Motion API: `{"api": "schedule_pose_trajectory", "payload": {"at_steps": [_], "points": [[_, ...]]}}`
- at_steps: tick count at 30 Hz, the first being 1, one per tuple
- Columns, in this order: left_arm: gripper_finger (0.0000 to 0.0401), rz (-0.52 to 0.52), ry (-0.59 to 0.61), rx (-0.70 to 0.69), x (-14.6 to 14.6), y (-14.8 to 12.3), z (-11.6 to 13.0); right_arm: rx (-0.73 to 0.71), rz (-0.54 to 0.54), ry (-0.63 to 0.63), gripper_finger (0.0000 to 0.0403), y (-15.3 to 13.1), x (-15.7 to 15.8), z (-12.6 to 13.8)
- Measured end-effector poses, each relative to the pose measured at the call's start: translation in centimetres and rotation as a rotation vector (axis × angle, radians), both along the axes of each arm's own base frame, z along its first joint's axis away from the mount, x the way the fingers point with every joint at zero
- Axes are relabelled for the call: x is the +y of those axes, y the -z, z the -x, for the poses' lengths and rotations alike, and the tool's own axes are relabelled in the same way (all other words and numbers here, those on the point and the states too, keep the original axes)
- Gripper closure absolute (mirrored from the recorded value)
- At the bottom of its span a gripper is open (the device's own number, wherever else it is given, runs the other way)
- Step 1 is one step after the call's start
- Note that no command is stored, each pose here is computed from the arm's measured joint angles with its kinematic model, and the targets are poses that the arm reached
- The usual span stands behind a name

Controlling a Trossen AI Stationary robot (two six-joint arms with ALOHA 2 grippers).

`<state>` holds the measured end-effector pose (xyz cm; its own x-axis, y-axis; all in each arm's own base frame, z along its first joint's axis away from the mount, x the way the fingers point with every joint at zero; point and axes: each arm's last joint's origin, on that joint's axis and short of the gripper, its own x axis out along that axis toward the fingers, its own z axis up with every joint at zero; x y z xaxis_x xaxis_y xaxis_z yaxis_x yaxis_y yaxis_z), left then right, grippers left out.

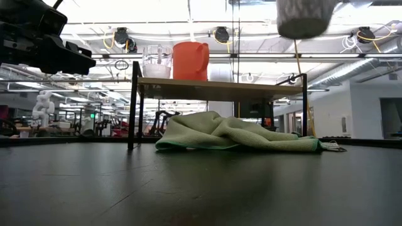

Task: Stack small to large cups/mugs on shelf
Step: Put white cup on the shelf

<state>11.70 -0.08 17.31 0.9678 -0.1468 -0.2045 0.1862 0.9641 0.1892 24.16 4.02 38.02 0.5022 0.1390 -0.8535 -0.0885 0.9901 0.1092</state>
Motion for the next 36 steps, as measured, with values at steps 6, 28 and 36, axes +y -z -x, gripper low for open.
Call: {"api": "schedule_pose_trajectory", "payload": {"at_steps": [6,28,36], "points": [[0.0375,-0.003,0.001,0.0,0.0,0.0,0.0,-0.035,0.001,-0.017,0.0393,-1.8,-0.7,0.3],[0.0375,-0.006,0.001,0.0,0.0,0.0,0.0,0.062,0.026,0.056,0.0393,-3.9,-3.2,-0.7],[0.0375,-0.004,0.001,0.016,0.0,0.2,0.0,0.063,0.018,0.074,0.0393,-3.9,-3.2,-0.7]]}}
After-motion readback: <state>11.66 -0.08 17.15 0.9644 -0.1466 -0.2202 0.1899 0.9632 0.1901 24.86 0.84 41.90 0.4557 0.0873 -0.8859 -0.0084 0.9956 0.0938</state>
